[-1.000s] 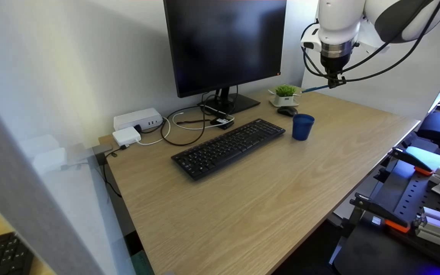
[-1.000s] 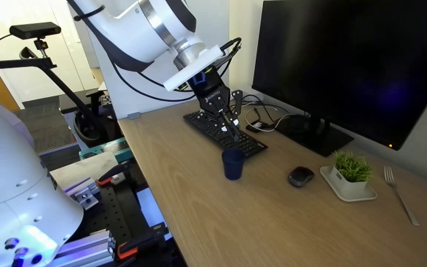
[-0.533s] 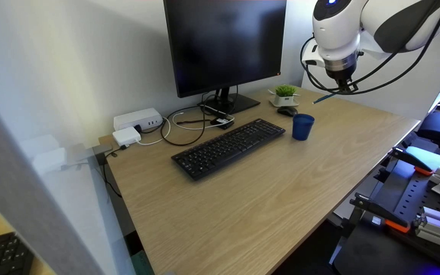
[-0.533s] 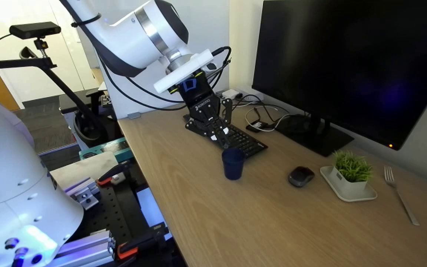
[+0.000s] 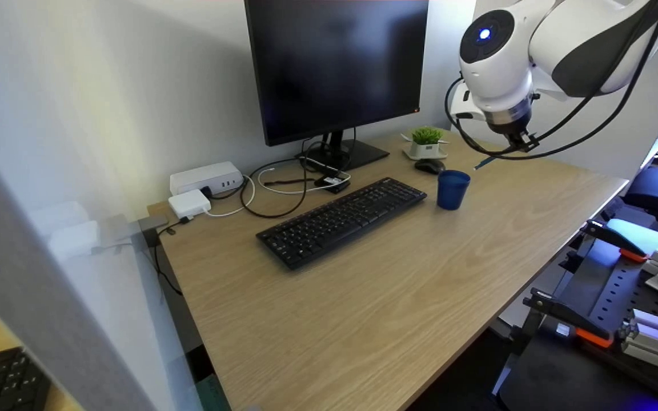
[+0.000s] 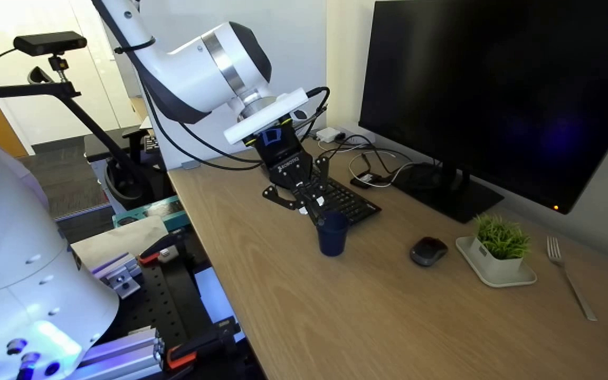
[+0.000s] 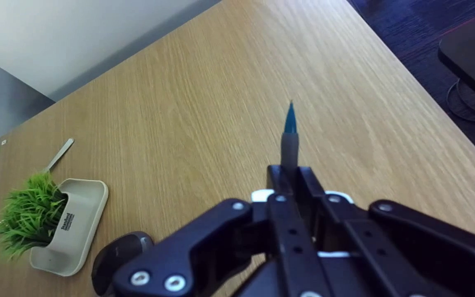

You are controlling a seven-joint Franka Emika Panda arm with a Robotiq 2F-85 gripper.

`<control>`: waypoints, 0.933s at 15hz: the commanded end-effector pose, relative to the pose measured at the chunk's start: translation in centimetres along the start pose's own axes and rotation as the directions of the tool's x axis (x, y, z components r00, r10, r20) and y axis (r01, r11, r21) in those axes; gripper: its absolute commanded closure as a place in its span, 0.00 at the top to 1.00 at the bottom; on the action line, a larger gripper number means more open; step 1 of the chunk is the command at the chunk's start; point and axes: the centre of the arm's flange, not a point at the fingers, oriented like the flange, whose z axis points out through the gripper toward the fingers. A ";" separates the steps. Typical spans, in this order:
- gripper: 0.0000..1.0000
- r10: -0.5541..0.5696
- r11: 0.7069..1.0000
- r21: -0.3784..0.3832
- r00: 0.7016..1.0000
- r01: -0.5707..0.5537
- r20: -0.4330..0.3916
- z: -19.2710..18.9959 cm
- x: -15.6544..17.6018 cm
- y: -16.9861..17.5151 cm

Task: Pick up the pen and put it in the cup

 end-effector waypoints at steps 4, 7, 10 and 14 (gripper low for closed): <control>0.03 -0.069 0.994 -0.077 0.997 0.072 0.041 1.1 1.7 2.8; 0.03 -0.089 0.991 -0.093 0.995 0.093 0.053 1.7 2.1 3.6; 0.03 -0.107 0.989 -0.099 0.992 0.113 0.064 2.3 2.5 4.0; 0.03 -0.142 0.983 -0.105 0.986 0.151 0.086 3.1 3.1 4.1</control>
